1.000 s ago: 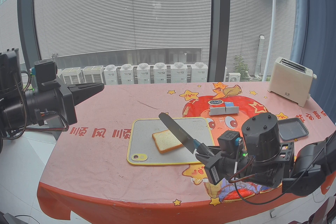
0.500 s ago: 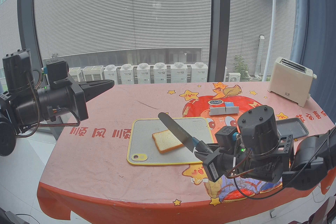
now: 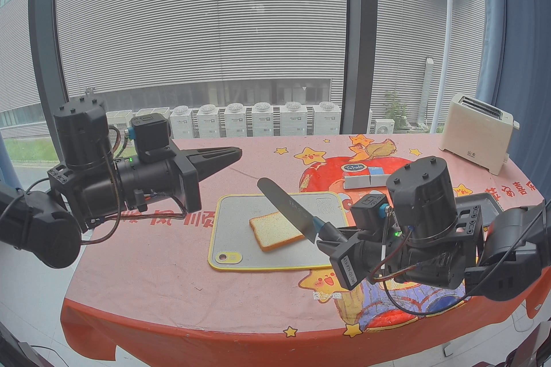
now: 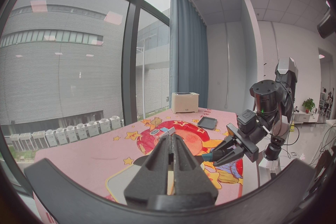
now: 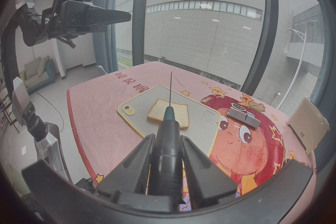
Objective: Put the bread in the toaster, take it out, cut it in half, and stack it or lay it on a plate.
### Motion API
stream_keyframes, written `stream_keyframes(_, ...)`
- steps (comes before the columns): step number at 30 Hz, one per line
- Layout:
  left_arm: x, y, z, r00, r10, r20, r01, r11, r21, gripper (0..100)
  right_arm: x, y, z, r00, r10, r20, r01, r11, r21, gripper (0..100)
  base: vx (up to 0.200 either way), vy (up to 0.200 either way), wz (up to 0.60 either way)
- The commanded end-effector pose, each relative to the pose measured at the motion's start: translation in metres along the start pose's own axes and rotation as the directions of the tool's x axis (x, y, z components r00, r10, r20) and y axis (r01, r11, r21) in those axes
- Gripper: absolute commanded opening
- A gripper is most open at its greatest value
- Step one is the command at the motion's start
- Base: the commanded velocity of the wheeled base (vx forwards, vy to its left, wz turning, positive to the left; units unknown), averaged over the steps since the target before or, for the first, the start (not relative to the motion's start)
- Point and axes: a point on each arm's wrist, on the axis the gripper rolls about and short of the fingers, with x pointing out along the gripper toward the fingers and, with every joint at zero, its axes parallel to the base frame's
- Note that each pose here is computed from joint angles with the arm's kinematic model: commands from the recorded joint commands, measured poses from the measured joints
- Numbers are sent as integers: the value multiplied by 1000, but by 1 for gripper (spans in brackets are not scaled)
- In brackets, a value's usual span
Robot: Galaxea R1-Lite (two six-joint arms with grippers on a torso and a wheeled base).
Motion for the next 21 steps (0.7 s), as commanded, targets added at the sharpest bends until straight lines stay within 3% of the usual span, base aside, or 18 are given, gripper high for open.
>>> stream_keyframes(1, 25, 11, -31, 999, -20, -27, 20, 1000, -18, 0, 2, 1, 0, 1000, -1, -5, 1, 1000, -1, 0, 0, 0, 0)
stream_keyframes(5, 39, 19, -49, 1000, -24, -11, 24, 1000, -13, 0, 4, 1, -1, 1000, -1, -12, 1, 1000, -3, 0, 0, 0, 0)
stream_keyframes(8, 45, 22, -53, 1000, -26, 15, 26, 1000, 2, 0, 4, 2, -2, 1000, 1, -15, -1, 1000, -5, 0, 0, 0, 0)
stream_keyframes(11, 49, 25, -59, 1000, -24, 8, 24, 1000, -2, 0, 4, 3, -3, 999, 3, -35, -3, 1000, -11, 0, 0, 0, 0)
stream_keyframes(15, 54, 26, -65, 1000, -26, -5, 26, 1000, -8, 0, 7, 6, -4, 998, 3, -60, -5, 1000, -21, 0, 0, 0, 0)
stream_keyframes(21, 61, 18, -65, 999, -43, -2, 43, 999, -2, 0, 12, 7, -6, 998, 2, -66, -3, 1000, -22, 0, 0, 0, 0)
